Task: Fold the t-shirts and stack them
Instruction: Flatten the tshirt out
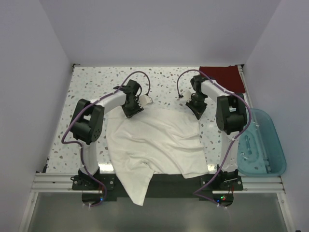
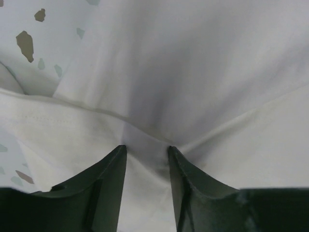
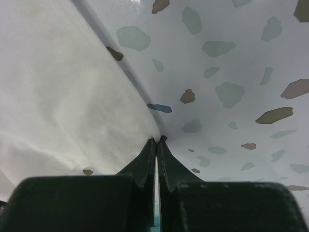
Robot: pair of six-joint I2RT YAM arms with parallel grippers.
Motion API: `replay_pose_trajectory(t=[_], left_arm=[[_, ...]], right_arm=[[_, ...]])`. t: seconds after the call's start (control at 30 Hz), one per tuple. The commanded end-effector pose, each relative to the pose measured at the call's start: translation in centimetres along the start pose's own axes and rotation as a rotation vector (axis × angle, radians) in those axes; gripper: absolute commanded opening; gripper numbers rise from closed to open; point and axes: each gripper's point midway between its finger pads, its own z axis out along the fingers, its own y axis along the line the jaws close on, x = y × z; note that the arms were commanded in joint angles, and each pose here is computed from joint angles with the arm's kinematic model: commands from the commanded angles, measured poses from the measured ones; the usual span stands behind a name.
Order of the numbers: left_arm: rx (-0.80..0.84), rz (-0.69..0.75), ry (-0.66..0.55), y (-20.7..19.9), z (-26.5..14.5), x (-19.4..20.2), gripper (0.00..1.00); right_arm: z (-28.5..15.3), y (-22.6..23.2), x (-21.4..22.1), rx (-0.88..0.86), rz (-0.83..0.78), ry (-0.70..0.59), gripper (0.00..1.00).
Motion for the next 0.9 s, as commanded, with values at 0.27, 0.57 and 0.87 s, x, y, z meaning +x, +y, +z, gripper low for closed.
replay_pose_trajectory(t=[0.27,0.57,0.87], left_arm=[[-0.181,-0.034,-0.048,6.2,-5.3,-0.3,0.16],[-0.267,-0.087,-0.104,15.1,-7.6,3.2,0.13],[-0.243,-0.22,-0.18,21.5,-6.1,6.0,0.42]], right_arm=[[-0.1,-1.6,-0.1,0.076,-0.026,-0.003,0.0],[-0.5,-1.8,-0.5,0.08,-0.028,-0.013,0.0],[-2.0,-1.9,-1.1,0.085,-0.02,-0.037,0.0]])
